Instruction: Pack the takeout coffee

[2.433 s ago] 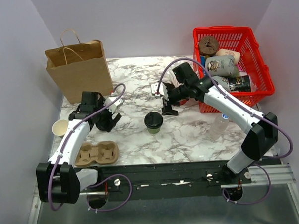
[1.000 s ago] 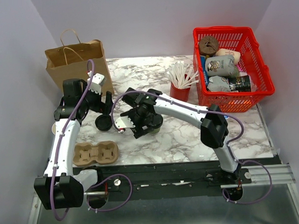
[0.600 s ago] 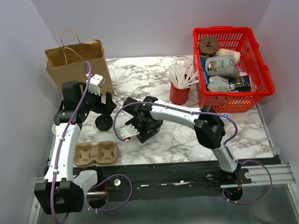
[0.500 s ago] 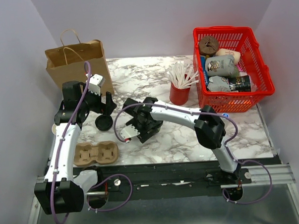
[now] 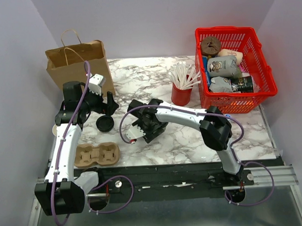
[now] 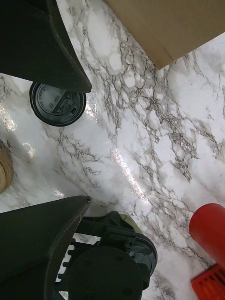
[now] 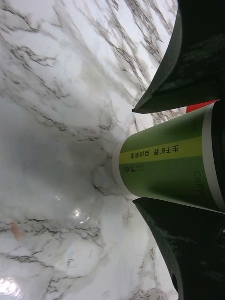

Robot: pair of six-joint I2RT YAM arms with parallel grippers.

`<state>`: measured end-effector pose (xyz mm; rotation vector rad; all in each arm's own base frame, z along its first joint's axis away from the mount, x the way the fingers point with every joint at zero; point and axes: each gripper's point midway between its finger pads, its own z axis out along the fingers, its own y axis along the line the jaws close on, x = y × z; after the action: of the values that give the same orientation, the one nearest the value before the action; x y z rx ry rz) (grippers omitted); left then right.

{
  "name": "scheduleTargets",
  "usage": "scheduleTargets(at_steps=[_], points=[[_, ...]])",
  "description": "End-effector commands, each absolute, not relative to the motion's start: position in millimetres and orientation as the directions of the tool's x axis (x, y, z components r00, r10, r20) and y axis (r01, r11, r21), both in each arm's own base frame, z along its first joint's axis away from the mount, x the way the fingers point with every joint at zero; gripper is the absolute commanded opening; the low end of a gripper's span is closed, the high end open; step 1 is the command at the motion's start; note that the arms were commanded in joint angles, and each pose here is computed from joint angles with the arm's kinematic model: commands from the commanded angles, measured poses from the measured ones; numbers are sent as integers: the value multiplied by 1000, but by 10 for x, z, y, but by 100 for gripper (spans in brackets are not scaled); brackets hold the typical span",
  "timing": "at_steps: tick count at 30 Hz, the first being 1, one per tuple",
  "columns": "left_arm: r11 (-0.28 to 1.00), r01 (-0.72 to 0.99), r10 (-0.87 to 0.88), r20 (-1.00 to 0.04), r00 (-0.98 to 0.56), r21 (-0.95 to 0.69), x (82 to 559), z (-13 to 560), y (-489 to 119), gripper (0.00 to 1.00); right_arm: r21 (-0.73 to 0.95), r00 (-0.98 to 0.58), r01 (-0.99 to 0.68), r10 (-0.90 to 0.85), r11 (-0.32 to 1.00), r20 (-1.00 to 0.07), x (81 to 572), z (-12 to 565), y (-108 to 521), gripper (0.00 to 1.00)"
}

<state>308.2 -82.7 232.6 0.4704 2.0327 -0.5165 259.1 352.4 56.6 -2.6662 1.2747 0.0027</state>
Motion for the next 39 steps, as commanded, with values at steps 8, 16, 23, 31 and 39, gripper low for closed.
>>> scheduleTargets(at_steps=[8, 16, 23, 31, 39], points=[[810, 548, 78, -888, -454, -209, 3146, 2444, -916, 99, -12, 516, -856, -856, -517, 30, 2707, 264, 2806, 80], [804, 549, 72, -880, -470, -227, 3164, 2398, -933, 99, -4, 415, -910, -910, -415, 23, 2914, 331, 2451, 79], [800, 549, 68, -873, -483, -242, 3179, 2374, -945, 99, -46, 390, -919, -921, -391, 21, 2994, 434, 2315, 80], [796, 555, 71, -874, -481, -241, 3181, 2370, -952, 99, -99, 387, -916, -921, -388, 27, 3003, 614, 2223, 87], [807, 553, 100, -876, -472, -206, 3180, 2340, -903, 99, -148, 348, -923, -935, -354, 64, 3112, 564, 1985, 89]])
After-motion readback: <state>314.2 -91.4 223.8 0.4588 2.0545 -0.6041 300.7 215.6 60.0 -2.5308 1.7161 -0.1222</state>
